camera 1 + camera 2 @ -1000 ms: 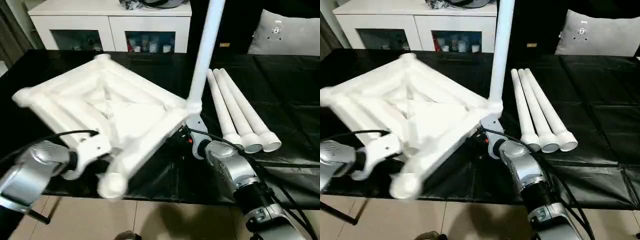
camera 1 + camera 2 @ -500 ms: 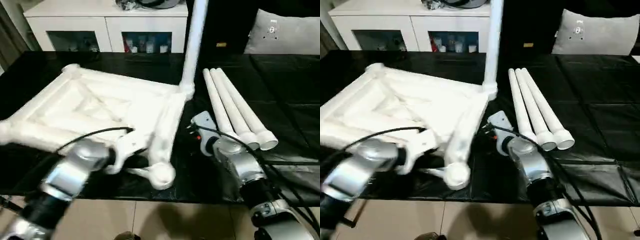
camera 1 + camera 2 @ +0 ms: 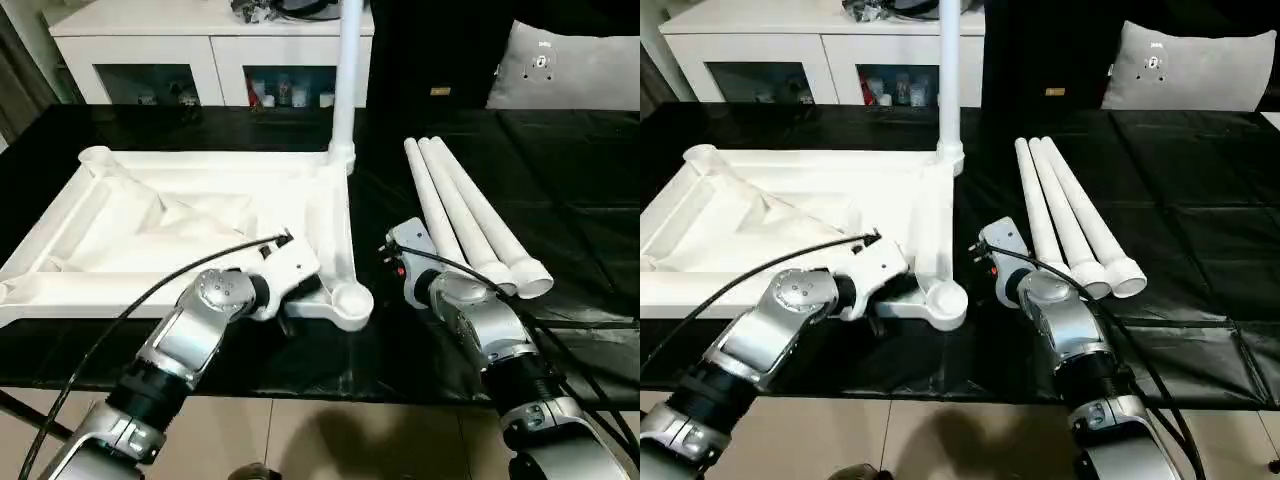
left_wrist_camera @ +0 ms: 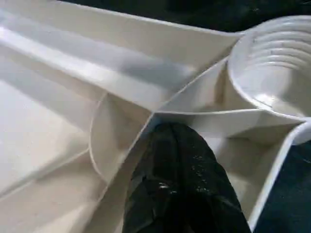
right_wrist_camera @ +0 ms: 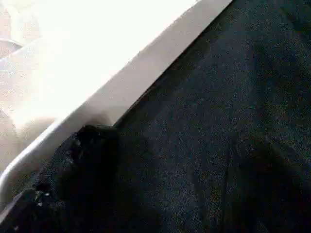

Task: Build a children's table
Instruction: Rotate table base

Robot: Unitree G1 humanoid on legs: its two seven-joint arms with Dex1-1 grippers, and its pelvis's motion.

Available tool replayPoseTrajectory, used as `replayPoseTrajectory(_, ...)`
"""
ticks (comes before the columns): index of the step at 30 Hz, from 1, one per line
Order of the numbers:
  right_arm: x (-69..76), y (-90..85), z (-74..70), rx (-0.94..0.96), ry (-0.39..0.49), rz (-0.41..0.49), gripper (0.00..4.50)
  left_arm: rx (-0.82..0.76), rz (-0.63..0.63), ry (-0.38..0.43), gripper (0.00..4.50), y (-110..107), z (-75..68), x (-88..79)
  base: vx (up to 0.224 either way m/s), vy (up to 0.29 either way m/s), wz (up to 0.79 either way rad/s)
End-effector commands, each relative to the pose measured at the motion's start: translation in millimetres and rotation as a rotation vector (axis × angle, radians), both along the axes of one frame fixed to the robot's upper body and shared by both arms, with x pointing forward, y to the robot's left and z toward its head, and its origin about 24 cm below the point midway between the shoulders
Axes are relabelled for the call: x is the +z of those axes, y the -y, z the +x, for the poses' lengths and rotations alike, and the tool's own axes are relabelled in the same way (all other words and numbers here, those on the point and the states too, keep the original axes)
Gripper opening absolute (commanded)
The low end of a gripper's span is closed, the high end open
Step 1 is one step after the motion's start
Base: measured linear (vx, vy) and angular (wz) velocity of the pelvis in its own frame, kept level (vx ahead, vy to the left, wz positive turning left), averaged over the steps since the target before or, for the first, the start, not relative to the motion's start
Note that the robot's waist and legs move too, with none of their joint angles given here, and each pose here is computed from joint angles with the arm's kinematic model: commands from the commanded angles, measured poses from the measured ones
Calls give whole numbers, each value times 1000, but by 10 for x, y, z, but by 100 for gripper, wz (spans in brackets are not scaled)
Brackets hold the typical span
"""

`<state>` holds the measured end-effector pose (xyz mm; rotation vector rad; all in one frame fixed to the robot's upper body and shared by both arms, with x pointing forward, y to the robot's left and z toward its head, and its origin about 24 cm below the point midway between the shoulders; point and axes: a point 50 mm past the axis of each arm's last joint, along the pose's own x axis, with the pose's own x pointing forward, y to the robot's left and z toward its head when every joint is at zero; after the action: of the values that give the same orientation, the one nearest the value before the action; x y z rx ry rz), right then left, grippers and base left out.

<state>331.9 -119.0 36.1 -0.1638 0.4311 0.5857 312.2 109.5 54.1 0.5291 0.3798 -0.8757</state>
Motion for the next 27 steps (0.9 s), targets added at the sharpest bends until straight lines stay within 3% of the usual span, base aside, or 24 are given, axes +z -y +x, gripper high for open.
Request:
replayPoseTrajectory(1, 151, -144, 17, 54, 66, 53, 450, 49, -19, 80, 43, -40, 97, 135, 0, 0, 0)
replayPoseTrajectory(2, 242, -87, 54, 3, 124, 39, 450, 75, -48, 93, 63, -60, 124, 168, 0, 0, 0)
replayPoseTrajectory(5, 333, 44, 117, -124, 166, -28, 450, 93, -92, 120, 79, -71, 128, 208, 0, 0, 0)
replayPoseTrajectory(7, 341, 156, 127, -222, 75, -43, 450, 110, -163, 141, 97, -92, 97, 272, 0, 0, 0)
replayPoseTrajectory(12, 391, 181, 112, -271, -14, 23, 450, 71, -158, 134, 127, -166, -25, 311, 0, 0, 0)
replayPoseTrajectory(18, 428, 208, 152, -330, -42, 16, 450, 13, -153, 138, 193, -174, -104, 348, 0, 0, 0)
replayPoseTrajectory(27, 619, 389, 249, -458, 21, -5, 450, -24, -159, 144, 258, -130, -141, 430, 0, 0, 0)
